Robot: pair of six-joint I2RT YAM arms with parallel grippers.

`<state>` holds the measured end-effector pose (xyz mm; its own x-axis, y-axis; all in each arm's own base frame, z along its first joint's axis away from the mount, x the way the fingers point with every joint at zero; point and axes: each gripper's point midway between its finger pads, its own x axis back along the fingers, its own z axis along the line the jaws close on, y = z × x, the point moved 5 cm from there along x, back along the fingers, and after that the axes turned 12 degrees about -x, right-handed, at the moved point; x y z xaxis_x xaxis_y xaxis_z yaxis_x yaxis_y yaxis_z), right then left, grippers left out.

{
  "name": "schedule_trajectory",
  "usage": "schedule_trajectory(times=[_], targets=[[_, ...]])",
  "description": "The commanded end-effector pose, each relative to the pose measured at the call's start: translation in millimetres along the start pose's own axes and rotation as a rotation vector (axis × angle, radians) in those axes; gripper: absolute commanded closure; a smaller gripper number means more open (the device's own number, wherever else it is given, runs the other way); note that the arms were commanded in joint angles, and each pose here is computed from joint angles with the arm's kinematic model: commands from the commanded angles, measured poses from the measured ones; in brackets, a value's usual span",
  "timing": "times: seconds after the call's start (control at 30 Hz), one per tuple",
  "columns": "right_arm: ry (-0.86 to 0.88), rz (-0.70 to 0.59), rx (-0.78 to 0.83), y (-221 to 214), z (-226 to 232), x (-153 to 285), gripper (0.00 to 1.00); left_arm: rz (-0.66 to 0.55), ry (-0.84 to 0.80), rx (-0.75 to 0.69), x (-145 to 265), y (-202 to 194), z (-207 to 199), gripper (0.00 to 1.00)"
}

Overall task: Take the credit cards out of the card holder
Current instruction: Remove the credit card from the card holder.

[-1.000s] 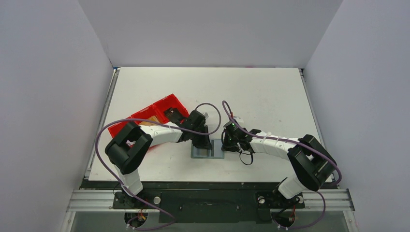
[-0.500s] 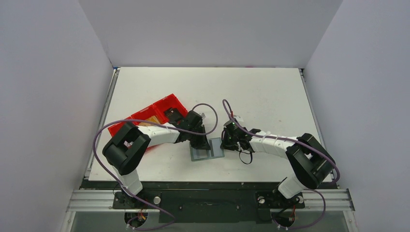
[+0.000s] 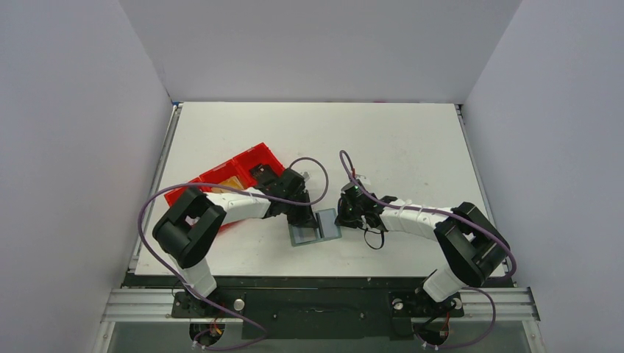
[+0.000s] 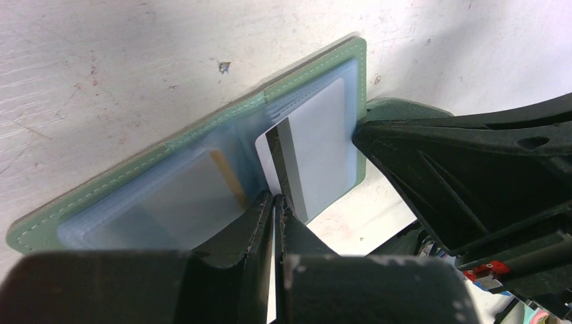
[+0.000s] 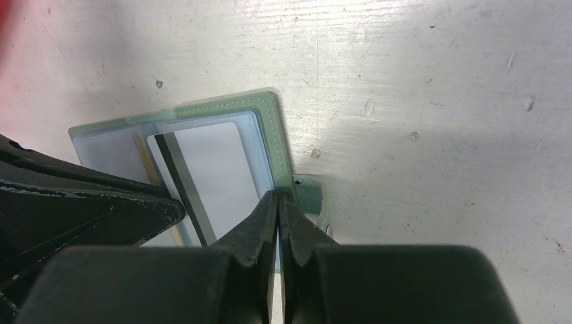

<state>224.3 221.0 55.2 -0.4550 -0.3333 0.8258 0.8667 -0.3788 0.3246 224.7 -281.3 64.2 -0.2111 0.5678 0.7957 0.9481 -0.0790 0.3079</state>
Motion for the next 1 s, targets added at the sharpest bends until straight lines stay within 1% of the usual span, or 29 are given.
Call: schedule_trajectory(times=[0.0, 0.37, 0.67, 0.97], targets=[[-0.183, -0.006, 0.009, -9, -46, -17, 1.0, -0.013, -0.013, -0.007, 10, 0, -1, 1.0], [-0.187, -0.002, 0.009, -10, -47, -18, 1.0, -0.024, -0.008, -0.004, 18, 0, 1, 1.0], [-0.189, 0.0, 0.009, -10, -48, -19, 1.0, -0.028, -0.06, 0.02, 24, 3, -2, 1.0], [-0.19, 0.001, 0.011, -11, -48, -19, 1.0, -0.031, -0.037, 0.027, 32, -1, 5, 1.0]])
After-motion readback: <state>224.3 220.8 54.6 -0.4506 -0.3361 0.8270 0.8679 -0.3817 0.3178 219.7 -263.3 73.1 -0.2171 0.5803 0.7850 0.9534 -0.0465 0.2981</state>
